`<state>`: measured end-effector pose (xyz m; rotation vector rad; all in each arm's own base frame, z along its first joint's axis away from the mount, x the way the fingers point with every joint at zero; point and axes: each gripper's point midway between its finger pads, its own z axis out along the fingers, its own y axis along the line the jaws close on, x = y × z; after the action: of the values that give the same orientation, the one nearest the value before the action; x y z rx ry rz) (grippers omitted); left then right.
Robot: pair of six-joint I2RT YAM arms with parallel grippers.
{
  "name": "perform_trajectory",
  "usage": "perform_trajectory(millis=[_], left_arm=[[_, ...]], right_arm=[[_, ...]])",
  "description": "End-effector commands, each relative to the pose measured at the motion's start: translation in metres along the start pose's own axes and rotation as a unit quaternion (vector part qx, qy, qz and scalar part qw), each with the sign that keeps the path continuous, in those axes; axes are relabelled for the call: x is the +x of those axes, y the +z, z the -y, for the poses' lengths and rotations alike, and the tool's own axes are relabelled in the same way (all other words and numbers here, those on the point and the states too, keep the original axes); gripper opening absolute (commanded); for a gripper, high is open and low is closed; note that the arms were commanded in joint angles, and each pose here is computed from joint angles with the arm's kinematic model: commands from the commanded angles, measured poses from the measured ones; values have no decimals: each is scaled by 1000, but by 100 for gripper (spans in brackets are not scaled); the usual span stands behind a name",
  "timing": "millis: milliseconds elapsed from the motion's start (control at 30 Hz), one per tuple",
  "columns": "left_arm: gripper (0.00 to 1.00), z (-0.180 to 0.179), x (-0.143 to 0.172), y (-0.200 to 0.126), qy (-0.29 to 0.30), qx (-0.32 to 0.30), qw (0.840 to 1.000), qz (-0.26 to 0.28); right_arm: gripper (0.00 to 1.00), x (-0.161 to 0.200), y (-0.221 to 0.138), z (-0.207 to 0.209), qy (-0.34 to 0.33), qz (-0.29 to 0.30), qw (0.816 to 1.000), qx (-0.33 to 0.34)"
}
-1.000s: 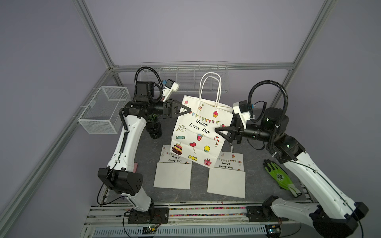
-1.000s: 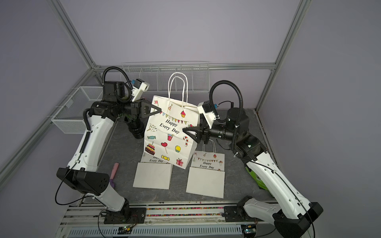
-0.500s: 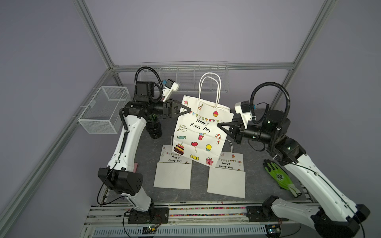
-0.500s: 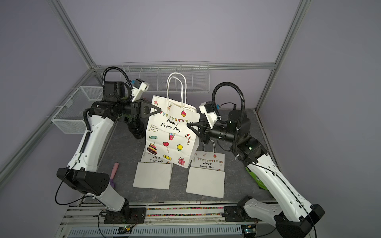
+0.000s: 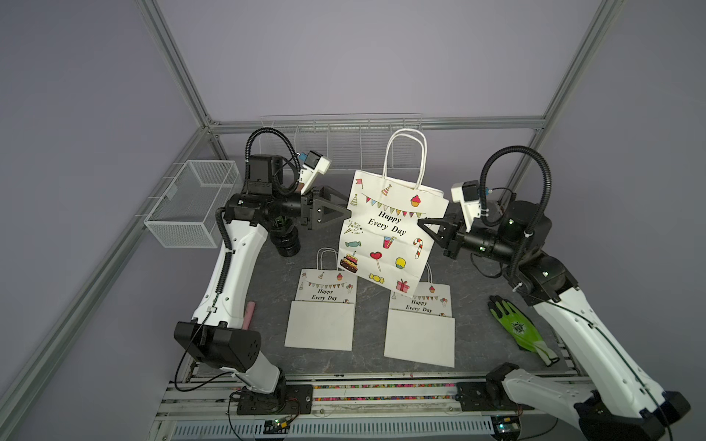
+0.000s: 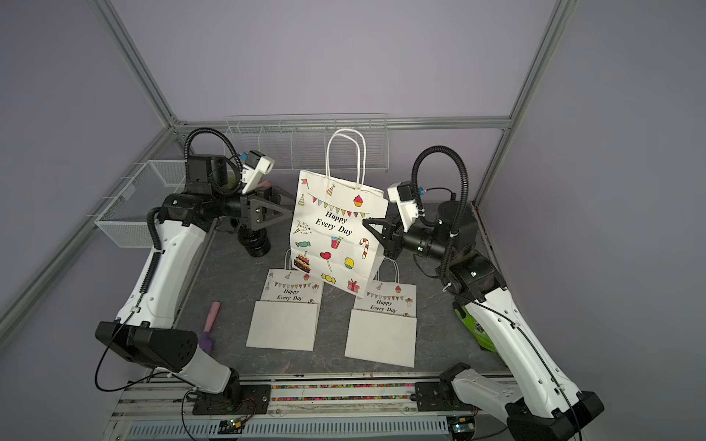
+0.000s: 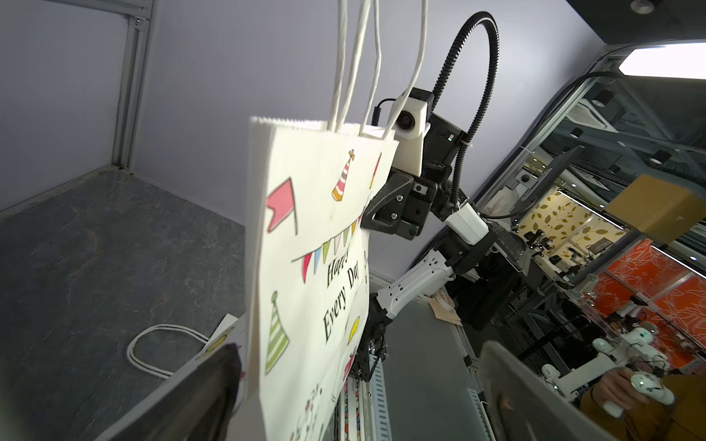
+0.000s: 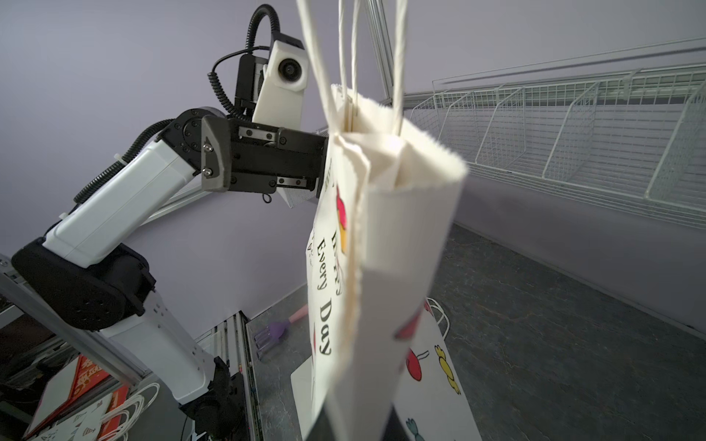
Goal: Put away the paper bag
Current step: Press the paper bag.
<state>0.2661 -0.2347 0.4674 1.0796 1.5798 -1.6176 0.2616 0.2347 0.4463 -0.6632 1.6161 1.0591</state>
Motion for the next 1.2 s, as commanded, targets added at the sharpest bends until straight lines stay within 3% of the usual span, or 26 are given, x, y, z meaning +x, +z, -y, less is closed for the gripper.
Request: perform_trajectory(millis=[0,133,267,467,600,700,833,1033,1167], left_arm=[[98,6,1,-7,10,-82,997,11],[98,13,6,-17,25,-148,986,75],[98,17,22,-38,31,-247,959,131],[98,27,30,-55,55,-306,936,164],[98,18,36,-65,84,-350,920,153],[98,-3,43,-67,45,-315,936,152],[98,-15,30,-74,39,-247,946,208],[98,5,13,-60,69,-155,963,210],[98,24,24,-35,106,-113,973,171]], right_arm=[[7,-20,-16,-7,24,7,998,-58],[7,-32,-17,-3,44,-7,988,-150],[7,-41,-7,-4,49,-31,974,-219],[7,-41,-9,-15,38,-75,950,-299],[7,-37,-11,-17,29,-91,939,-330],[7,-40,-15,-22,21,-97,931,-352],[7,-47,-24,-35,11,-89,921,-378],[7,-55,-10,-31,17,-106,916,-386],[7,-58,3,-28,30,-117,911,-394]])
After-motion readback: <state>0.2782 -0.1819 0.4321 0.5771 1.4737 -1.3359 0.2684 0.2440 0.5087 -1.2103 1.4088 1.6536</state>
